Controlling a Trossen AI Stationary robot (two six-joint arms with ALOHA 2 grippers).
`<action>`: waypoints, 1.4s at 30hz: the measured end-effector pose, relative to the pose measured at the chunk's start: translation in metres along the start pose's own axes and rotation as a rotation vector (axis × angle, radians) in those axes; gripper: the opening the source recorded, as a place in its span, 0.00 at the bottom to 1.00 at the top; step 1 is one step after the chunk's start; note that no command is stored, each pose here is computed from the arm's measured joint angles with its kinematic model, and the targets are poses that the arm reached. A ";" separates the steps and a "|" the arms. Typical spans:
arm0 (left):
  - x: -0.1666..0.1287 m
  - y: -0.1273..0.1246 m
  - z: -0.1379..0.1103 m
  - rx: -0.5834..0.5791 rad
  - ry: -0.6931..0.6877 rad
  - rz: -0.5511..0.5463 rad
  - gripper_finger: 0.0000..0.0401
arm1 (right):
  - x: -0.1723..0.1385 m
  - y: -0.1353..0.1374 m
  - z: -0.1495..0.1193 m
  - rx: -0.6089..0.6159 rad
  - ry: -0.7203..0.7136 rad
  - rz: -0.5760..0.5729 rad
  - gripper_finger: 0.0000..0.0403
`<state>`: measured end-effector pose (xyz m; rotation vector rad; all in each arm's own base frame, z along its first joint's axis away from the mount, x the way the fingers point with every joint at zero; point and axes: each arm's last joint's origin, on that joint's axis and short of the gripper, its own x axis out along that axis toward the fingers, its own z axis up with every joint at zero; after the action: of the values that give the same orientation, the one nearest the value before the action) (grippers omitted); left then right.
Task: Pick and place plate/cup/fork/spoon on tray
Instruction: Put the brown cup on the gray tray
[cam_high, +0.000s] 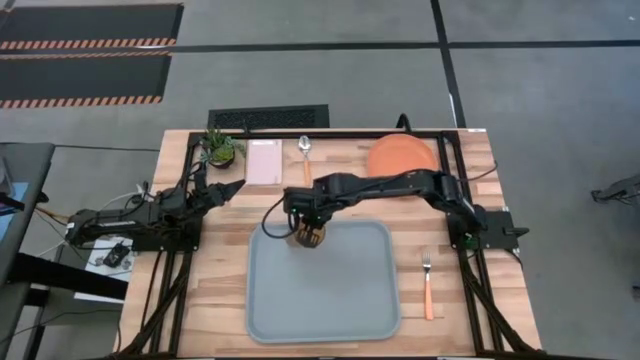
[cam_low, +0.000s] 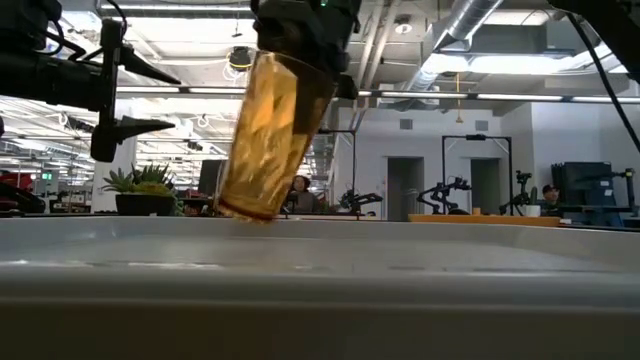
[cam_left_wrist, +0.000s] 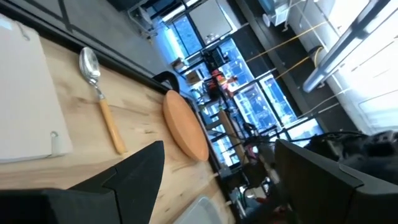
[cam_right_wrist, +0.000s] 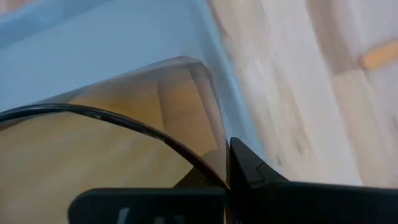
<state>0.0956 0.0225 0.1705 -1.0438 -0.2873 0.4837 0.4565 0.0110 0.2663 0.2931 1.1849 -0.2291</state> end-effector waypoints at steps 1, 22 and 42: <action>0.000 0.000 0.000 0.000 0.002 0.000 0.72 | 0.000 -0.001 0.002 0.004 -0.007 0.003 0.02; 0.001 0.001 -0.001 -0.006 0.008 0.009 0.72 | 0.020 0.005 -0.003 -0.020 0.050 -0.009 0.13; 0.001 0.001 -0.001 0.002 0.004 0.011 0.72 | 0.008 0.011 0.010 -0.050 -0.061 0.036 0.53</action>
<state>0.0965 0.0227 0.1694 -1.0453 -0.2771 0.4914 0.4718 0.0178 0.2631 0.2618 1.1230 -0.1761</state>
